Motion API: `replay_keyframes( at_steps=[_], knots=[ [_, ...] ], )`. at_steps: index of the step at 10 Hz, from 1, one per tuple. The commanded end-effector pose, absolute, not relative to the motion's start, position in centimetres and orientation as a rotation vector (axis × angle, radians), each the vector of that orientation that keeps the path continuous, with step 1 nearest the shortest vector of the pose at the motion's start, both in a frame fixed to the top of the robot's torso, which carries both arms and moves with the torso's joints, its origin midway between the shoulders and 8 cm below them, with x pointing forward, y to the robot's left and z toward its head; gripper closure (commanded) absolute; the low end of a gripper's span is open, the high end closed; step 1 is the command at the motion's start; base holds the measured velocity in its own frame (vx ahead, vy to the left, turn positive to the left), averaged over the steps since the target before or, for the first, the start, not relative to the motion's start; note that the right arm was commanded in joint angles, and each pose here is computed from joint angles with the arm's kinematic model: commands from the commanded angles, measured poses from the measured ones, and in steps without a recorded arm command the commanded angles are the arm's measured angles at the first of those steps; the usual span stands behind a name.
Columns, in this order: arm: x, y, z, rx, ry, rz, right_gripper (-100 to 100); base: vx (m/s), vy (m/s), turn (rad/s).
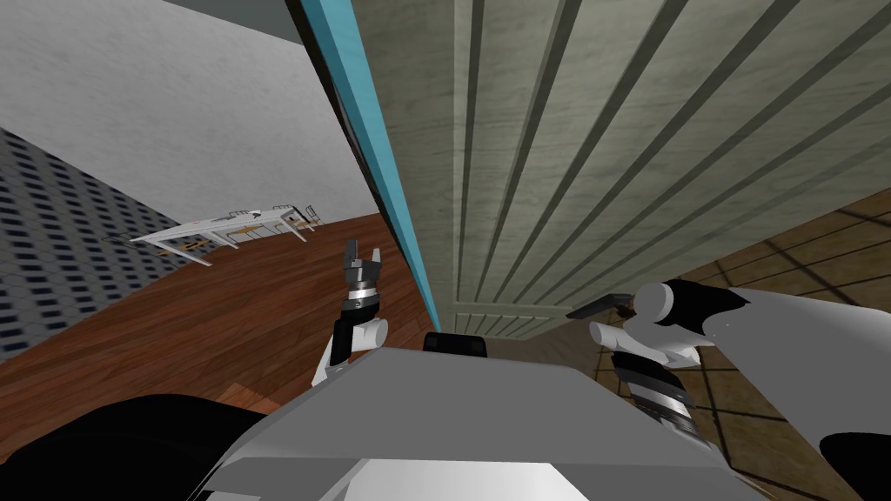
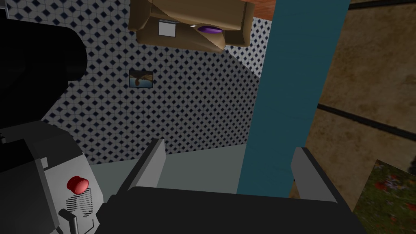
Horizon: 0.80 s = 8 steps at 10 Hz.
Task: Push the door open
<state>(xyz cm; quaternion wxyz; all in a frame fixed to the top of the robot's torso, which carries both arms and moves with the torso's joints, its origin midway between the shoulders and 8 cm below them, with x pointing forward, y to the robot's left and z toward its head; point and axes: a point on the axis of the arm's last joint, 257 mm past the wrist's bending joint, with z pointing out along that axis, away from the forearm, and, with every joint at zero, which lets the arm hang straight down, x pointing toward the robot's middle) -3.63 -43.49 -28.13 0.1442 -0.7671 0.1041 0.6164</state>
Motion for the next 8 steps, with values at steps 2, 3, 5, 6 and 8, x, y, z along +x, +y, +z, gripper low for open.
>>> replay_keyframes(
  at_steps=[2, 3, 5, 6, 8],
  knots=[
    [-3.64, -43.49, -28.13, -2.211, 0.300, 1.777, -100, 0.000, 0.000, 0.000],
    [-3.64, -43.49, -28.13, -2.211, 0.300, 1.777, -100, 0.000, 0.000, 0.000],
    [-3.57, -43.33, -28.16, -2.208, 0.305, 1.786, -100, 0.016, -0.047, 0.131],
    [-3.55, -43.30, -28.17, -2.207, 0.306, 1.788, -100, 0.011, -0.029, 0.071],
    [-3.54, -43.27, -28.18, -2.207, 0.307, 1.790, -100, 0.005, -0.016, 0.035]
  ],
)
